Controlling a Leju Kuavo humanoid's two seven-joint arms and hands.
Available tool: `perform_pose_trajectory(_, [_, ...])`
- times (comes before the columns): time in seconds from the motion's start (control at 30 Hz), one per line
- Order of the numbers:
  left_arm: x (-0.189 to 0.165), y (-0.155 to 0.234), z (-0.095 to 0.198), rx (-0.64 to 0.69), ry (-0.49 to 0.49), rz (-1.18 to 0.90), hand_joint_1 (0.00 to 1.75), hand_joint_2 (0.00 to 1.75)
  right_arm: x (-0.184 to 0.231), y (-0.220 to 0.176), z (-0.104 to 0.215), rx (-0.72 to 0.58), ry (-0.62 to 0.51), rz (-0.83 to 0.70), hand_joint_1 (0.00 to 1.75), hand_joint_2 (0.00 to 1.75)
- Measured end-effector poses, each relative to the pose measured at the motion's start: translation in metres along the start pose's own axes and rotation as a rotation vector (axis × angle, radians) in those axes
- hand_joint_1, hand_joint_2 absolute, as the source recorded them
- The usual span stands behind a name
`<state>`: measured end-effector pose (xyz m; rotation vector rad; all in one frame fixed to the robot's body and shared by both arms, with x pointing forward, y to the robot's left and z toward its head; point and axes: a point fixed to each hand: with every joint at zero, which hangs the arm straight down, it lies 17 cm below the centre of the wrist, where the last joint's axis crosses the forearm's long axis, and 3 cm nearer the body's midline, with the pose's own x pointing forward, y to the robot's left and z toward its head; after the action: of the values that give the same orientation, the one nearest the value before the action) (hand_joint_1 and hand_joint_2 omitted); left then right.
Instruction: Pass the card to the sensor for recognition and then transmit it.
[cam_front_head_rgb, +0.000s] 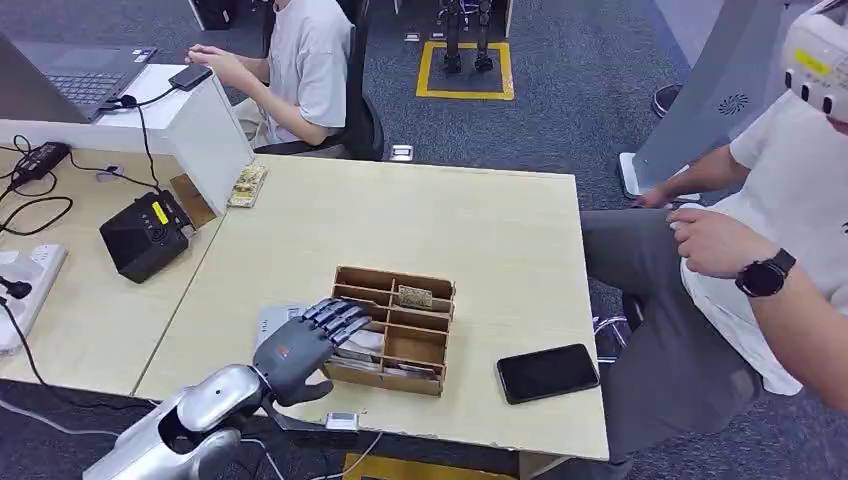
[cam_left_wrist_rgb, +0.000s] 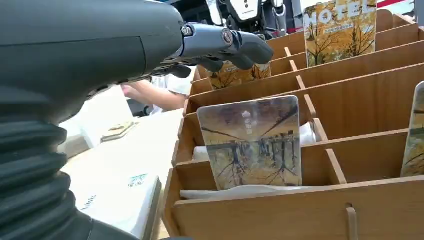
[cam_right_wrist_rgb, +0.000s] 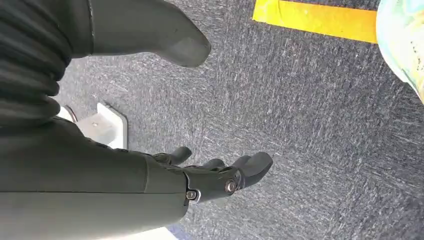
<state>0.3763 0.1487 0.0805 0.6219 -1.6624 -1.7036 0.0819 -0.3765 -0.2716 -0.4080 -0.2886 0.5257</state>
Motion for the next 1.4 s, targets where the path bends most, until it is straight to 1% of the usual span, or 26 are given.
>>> perform_pose_trajectory(0.27, [0.0055, -0.0008, 0.0002, -0.005, -0.027, 0.03, 0.0, 1.75, -0.0003, 0.0, 0.0, 0.0, 0.002, 0.0, 0.0, 1.75])
perform_pose_trajectory(1.13, [0.0107, 0.0024, -0.0025, 0.006, -0.037, 0.042, 0.0, 1.75, -0.0002, 0.0, 0.0, 0.0, 0.001, 0.0, 0.0, 1.75])
perform_pose_trajectory(1.17, [0.0107, 0.0024, -0.0025, 0.006, -0.037, 0.042, 0.66, 1.75, -0.0002, 0.0, 0.0, 0.0, 0.001, 0.0, 0.0, 1.75])
perform_pose_trajectory(1.2, [0.0107, 0.0024, -0.0025, 0.006, -0.037, 0.042, 1.68, 1.75, -0.0002, 0.0, 0.0, 0.0, 0.001, 0.0, 0.0, 1.75])
perform_pose_trajectory(1.23, [0.0107, 0.0023, -0.0025, 0.005, -0.037, 0.042, 1.75, 1.75, -0.0002, 0.0, 0.0, 0.0, 0.001, 0.0, 0.0, 1.75])
perform_pose_trajectory(1.4, [0.0107, 0.0023, -0.0025, 0.005, -0.037, 0.042, 1.75, 1.75, -0.0002, 0.0, 0.0, 0.0, 0.001, 0.0, 0.0, 1.75])
